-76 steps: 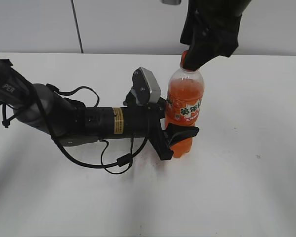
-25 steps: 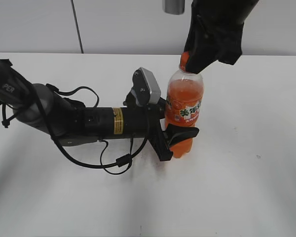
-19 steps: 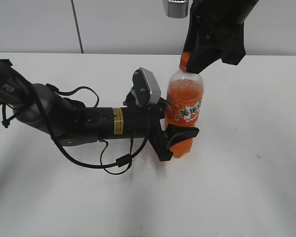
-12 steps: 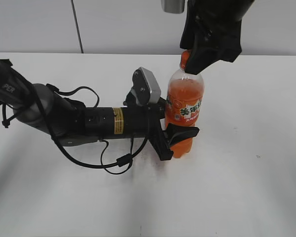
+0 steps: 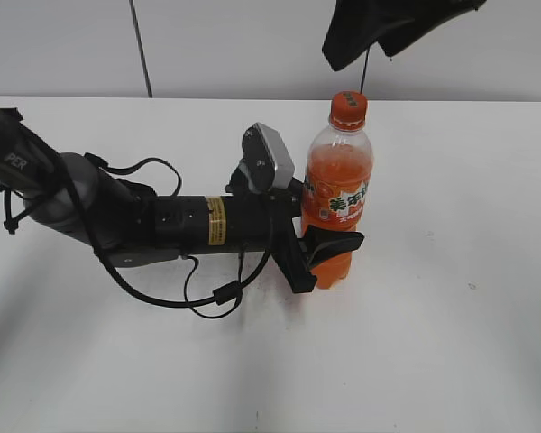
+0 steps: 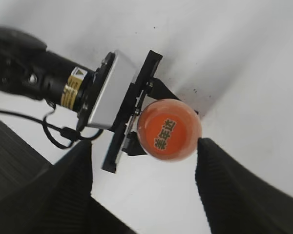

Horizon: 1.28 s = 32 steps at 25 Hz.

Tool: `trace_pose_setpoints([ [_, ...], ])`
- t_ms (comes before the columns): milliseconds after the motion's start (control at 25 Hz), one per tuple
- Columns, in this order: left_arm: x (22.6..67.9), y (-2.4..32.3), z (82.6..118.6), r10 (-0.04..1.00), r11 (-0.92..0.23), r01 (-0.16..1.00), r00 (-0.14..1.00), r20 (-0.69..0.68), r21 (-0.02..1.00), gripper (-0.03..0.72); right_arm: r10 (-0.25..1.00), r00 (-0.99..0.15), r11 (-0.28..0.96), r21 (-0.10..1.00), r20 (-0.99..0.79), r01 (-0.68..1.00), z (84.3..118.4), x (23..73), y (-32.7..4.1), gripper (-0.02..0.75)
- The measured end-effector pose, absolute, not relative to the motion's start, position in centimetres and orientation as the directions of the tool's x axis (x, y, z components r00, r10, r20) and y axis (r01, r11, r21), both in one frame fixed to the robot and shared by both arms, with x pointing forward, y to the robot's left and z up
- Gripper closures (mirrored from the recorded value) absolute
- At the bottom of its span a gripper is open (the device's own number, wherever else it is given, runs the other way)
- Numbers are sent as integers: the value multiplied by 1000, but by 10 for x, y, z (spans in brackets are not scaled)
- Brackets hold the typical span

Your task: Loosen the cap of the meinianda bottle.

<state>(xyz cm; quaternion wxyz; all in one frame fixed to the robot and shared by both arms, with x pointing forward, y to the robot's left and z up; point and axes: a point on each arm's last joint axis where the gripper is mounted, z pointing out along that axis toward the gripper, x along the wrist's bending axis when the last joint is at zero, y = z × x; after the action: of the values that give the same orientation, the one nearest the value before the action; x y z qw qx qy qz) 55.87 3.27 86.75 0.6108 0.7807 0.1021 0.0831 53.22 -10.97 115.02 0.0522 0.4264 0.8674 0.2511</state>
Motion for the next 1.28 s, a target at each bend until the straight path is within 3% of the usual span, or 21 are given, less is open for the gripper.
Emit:
trace_pose_setpoints([
  [160, 559, 33, 868, 261, -233, 58, 965, 5, 971, 286, 864, -461, 342, 434, 204, 833, 1146, 535, -110, 246],
  [600, 559, 33, 868, 261, -233, 58, 965, 5, 971, 286, 888, -418, 342, 332, 191, 879, 1107, 557, -99, 256],
  [760, 559, 33, 868, 260, -232, 57, 966, 5, 971, 286, 890, -415, 346, 313, 189, 884, 1100, 560, -97, 340],
  [880, 559, 33, 868, 260, -232, 57, 966, 5, 971, 286, 886, -426, 357, 315, 185, 879, 1099, 560, -97, 461],
  [960, 559, 33, 868, 260, -232, 57, 966, 5, 971, 286, 865, -472, 404, 324, 168, 856, 1099, 560, -97, 462],
  [1120, 559, 33, 868, 260, -233, 57, 966, 5, 971, 286, 681, -731, 668, 363, 54, 649, 1099, 560, -97, 462],
  [1280, 559, 33, 868, 259, -233, 57, 966, 5, 971, 286, 207, -966, 932, 333, -153, 147, 1099, 560, -97, 463],
])
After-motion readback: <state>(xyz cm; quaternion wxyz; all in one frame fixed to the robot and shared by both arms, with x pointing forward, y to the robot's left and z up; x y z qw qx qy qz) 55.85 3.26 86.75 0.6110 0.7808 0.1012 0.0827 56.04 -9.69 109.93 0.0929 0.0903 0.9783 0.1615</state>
